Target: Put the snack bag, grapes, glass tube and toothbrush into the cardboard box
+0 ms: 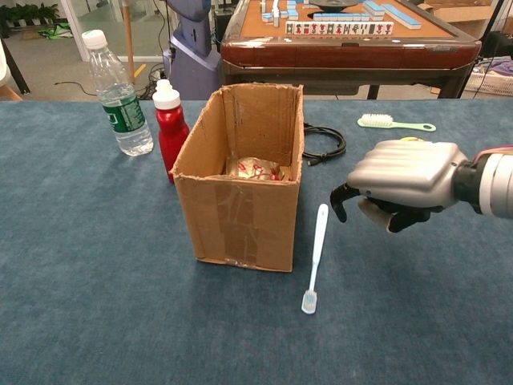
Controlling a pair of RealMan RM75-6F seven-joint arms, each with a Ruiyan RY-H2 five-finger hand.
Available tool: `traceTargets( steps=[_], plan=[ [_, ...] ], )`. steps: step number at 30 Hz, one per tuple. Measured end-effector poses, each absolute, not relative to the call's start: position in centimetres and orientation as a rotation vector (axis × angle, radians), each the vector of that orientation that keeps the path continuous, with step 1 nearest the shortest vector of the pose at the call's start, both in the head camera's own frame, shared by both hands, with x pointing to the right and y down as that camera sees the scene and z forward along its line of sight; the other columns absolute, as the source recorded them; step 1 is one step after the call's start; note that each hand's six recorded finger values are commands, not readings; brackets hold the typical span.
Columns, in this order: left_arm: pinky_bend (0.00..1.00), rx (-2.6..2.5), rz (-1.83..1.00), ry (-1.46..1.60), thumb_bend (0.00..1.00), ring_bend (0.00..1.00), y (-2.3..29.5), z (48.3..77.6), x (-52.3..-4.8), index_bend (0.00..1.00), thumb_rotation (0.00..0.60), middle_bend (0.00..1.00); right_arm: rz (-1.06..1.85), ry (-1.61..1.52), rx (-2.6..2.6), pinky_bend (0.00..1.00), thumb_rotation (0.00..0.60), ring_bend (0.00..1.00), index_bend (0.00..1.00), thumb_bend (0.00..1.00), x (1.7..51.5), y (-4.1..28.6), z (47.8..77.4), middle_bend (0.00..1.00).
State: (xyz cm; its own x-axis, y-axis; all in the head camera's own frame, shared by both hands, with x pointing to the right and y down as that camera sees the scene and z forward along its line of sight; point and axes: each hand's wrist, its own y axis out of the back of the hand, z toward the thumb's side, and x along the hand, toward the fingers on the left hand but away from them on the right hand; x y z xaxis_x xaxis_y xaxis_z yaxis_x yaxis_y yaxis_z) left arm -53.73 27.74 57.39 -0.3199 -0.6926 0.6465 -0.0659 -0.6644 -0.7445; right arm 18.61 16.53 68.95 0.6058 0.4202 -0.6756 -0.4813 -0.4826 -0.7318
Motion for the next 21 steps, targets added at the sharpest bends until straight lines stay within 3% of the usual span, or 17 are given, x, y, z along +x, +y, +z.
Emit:
traceTargets(
  steps=[10, 21],
  plan=[
    [0.65, -1.508, -2.035, 0.972, 0.28, 0.37, 27.8, 57.4, -53.8, 0.56, 0.600, 0.46, 1.102, 0.080, -1.776, 1.00, 0.600, 1.00, 0.21, 1.00, 18.6, 16.5, 70.1, 1.00],
    [0.65, -1.509, -2.035, 0.974, 0.28, 0.37, 27.7, 57.4, -53.8, 0.56, 0.600, 0.46, 1.124, 0.098, -1.789, 1.00, 0.600, 1.00, 0.19, 1.00, 18.2, 16.5, 71.2, 1.00]
  ],
)
